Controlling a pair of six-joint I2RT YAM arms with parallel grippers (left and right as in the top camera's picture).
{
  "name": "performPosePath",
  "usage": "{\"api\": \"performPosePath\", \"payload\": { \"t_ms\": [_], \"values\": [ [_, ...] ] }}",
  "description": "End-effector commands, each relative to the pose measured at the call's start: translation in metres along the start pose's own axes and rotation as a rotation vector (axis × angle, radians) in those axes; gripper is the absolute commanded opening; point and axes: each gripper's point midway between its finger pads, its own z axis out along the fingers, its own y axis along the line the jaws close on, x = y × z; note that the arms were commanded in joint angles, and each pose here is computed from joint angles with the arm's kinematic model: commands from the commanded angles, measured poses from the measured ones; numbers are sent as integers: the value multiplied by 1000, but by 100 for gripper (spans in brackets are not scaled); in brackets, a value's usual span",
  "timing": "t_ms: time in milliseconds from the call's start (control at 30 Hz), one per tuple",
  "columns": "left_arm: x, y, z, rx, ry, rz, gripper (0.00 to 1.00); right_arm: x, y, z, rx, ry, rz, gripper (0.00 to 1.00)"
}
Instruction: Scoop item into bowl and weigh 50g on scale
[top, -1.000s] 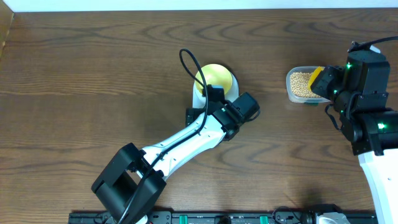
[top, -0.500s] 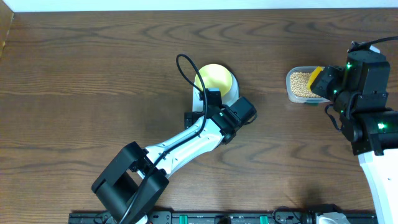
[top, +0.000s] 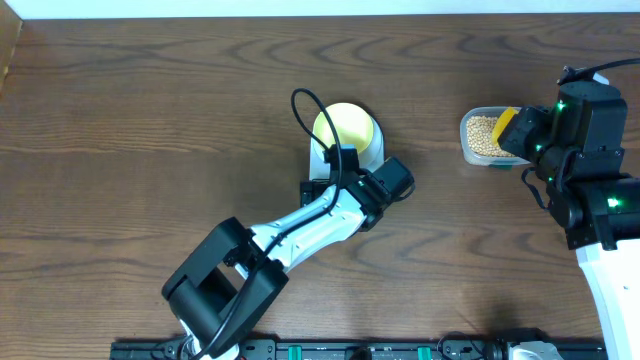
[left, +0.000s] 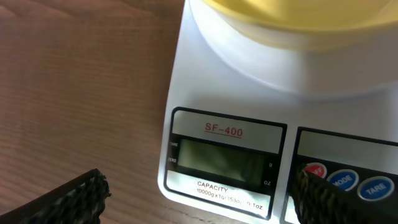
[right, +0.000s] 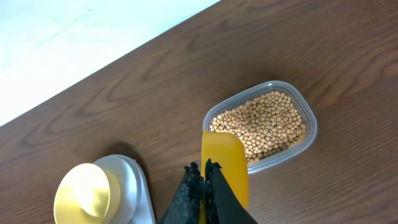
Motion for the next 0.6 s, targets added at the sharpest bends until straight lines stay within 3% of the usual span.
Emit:
{"api": "performPosePath", "payload": {
  "t_ms": [0, 567],
  "values": [
    [1, 4, 4, -29, -11, 6, 97, -9, 2, -8, -9, -26, 7, 1],
    [-3, -1, 4, -10, -23, 21, 96, -9, 2, -8, -10, -27, 7, 1]
  ]
}}
